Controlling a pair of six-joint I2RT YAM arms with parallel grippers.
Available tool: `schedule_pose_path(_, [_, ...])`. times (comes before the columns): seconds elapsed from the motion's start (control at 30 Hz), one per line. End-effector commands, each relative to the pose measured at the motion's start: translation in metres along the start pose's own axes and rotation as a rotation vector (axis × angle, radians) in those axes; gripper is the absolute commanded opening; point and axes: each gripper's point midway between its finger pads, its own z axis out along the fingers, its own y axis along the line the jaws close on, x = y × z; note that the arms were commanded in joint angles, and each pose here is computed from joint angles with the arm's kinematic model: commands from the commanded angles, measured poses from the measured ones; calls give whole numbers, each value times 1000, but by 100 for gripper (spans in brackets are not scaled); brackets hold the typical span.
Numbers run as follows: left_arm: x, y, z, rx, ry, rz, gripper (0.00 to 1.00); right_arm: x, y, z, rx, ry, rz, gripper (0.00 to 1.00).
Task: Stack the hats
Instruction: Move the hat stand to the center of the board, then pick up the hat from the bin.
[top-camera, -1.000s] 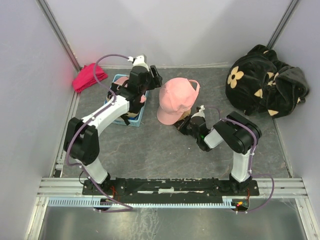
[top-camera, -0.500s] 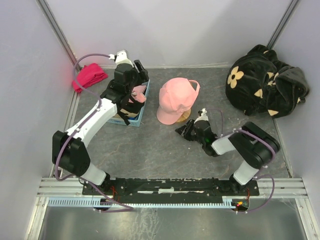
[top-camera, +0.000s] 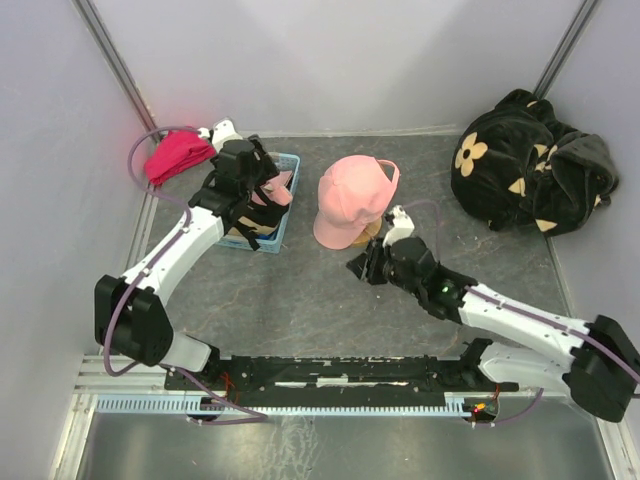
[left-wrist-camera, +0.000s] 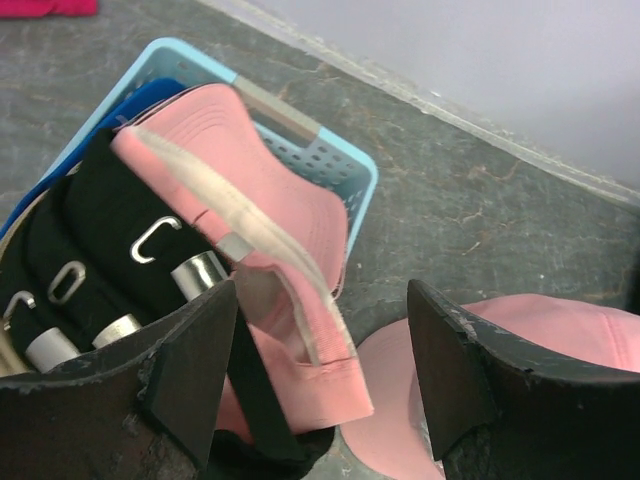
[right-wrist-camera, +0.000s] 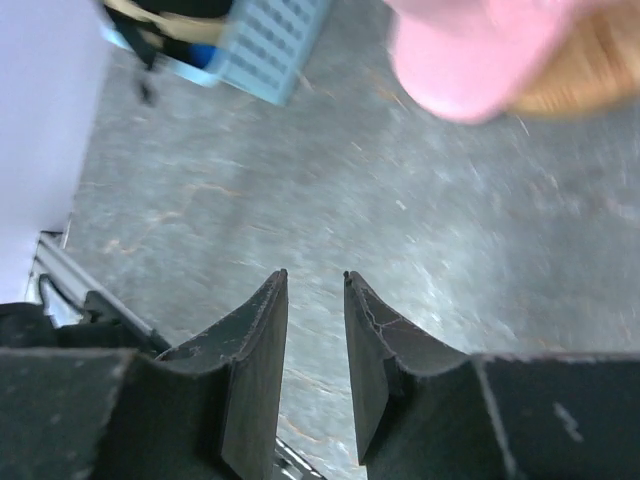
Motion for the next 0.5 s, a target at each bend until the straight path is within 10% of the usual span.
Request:
schedule_pose_path(0.0, [-12, 17, -5, -52, -39, -116, 76, -45, 43, -25, -3, 1, -226, 38])
schedule_pose_path(0.47, [-1, 54, -4, -109, -43, -207, 74, -116, 172, 72, -108, -1, -438, 45])
